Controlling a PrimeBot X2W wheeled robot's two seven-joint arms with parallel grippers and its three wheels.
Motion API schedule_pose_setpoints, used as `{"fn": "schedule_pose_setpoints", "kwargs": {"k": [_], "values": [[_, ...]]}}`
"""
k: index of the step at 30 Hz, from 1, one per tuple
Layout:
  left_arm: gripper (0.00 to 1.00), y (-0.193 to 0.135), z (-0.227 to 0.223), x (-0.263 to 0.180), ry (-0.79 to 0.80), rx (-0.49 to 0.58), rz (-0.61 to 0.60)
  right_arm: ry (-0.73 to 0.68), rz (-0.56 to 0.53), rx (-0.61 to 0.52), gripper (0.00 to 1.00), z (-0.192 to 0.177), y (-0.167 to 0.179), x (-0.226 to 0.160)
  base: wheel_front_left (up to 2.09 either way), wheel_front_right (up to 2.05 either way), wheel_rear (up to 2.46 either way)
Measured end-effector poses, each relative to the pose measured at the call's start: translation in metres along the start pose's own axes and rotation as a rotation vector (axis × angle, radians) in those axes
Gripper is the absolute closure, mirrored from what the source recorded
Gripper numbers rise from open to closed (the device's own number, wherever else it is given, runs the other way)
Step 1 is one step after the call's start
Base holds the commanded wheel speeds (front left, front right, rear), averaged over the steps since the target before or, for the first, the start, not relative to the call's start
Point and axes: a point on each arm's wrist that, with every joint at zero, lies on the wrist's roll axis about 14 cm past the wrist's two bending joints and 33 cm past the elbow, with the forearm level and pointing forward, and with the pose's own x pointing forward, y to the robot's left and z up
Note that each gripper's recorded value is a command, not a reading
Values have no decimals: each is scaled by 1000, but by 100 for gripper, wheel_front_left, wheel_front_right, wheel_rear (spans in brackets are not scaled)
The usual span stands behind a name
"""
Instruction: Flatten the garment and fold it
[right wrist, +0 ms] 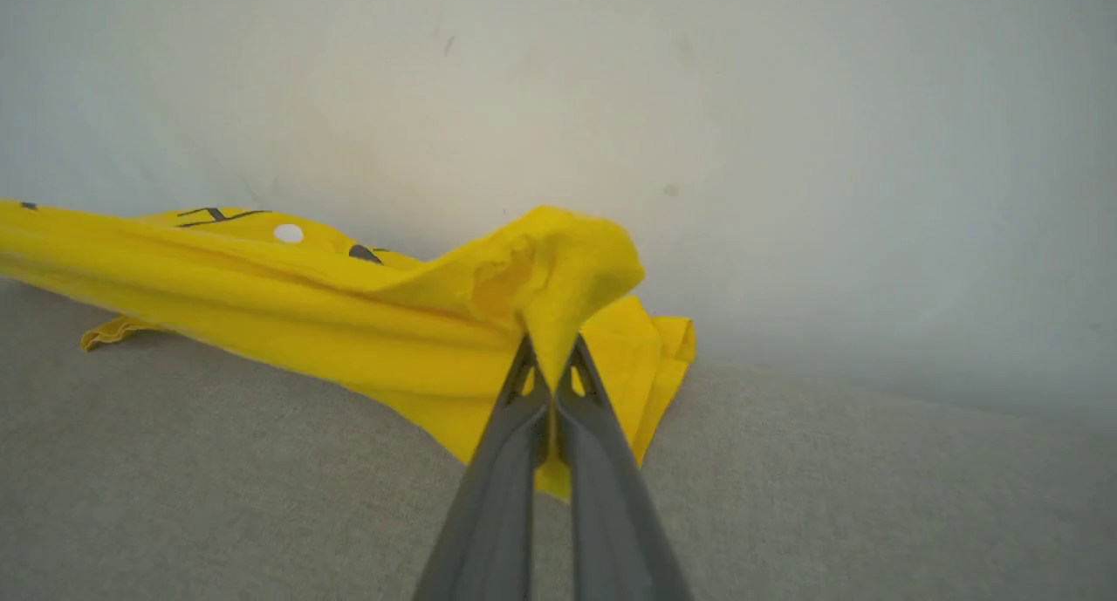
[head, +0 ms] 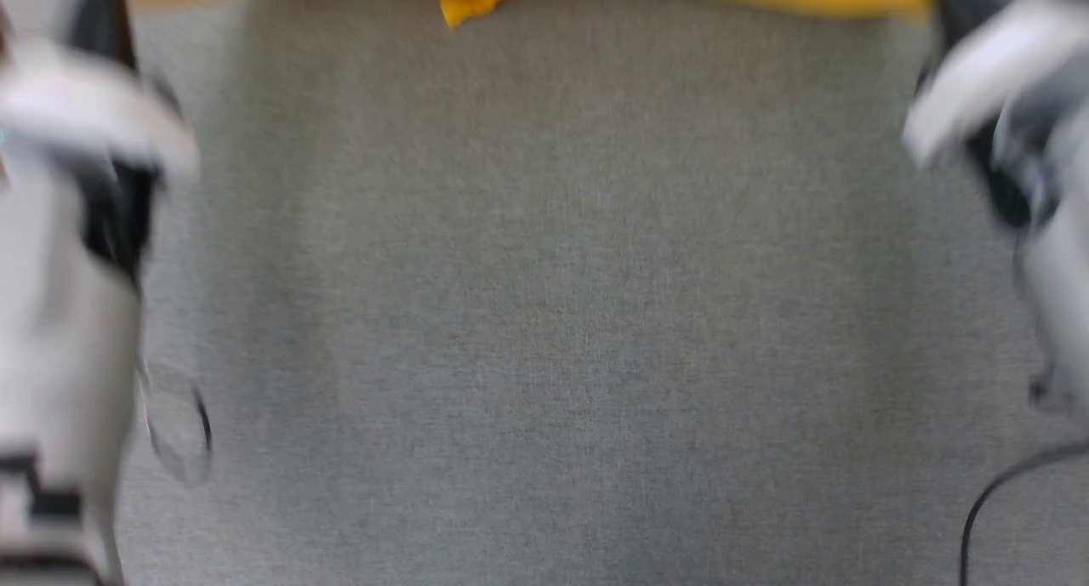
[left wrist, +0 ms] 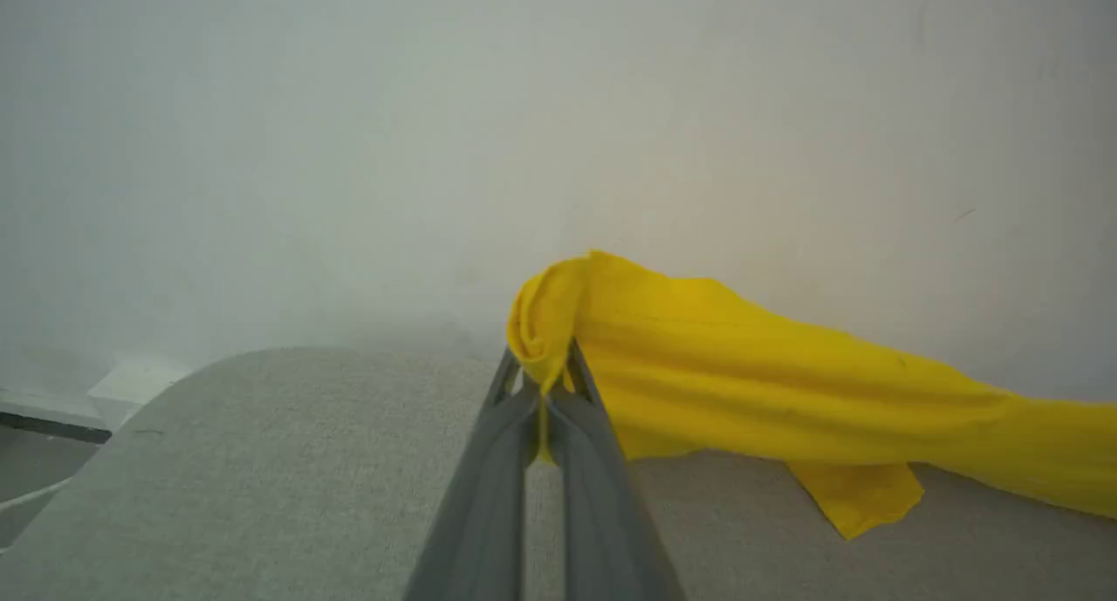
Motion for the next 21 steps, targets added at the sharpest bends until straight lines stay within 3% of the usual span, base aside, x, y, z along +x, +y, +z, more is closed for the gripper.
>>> {"fn": "schedule_pose_setpoints", "kwargs": {"k": [8, 21], "values": [[100, 19, -45, -122, 112, -49, 79, 114, 83, -3, 100, -47, 19, -101, 0, 0, 0], [100, 7, -48, -278, 279, -111, 187, 142, -15, 112, 100, -55, 21, -233, 0, 0, 0]]}}
